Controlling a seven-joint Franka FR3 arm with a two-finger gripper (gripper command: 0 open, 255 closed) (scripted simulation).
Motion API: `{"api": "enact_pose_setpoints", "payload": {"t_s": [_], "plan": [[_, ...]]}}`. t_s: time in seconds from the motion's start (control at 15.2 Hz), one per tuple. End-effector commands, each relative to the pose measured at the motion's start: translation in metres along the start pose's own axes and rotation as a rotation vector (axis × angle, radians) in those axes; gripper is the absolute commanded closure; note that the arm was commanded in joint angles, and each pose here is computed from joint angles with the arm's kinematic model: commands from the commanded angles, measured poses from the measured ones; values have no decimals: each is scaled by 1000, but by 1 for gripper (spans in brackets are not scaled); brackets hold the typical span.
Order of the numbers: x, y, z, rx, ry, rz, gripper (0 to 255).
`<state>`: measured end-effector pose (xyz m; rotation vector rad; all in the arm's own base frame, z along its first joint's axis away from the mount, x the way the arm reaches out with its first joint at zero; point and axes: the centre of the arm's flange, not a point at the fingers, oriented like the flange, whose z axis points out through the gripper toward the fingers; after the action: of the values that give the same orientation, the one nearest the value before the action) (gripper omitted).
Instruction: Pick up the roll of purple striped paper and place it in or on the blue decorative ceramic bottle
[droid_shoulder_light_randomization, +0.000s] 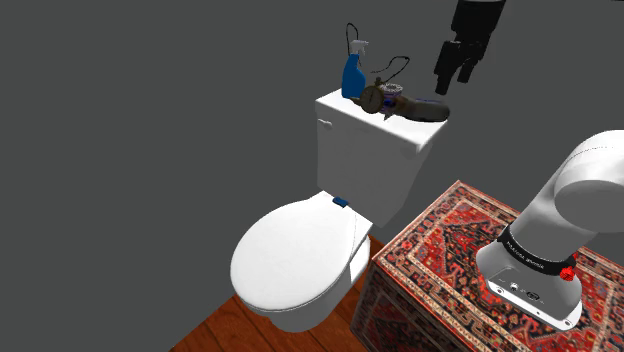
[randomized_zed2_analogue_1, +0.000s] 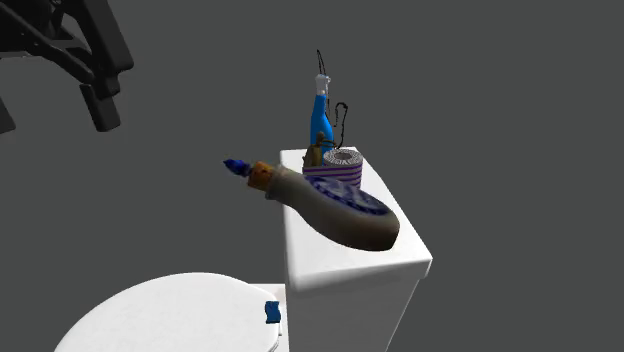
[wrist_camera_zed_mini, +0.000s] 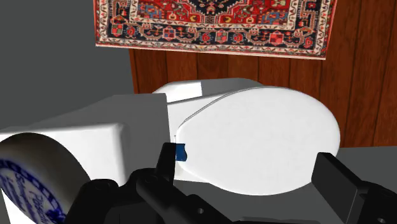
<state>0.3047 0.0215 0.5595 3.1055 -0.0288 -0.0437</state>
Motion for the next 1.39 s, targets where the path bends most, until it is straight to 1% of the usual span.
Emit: {"api": "enact_pose_setpoints", "payload": {"t_s": [0.0, 1.32], "plan": [[0, 0, 0, 0, 0, 0, 0], [196, 157, 86, 27, 1, 182, 0]]}}
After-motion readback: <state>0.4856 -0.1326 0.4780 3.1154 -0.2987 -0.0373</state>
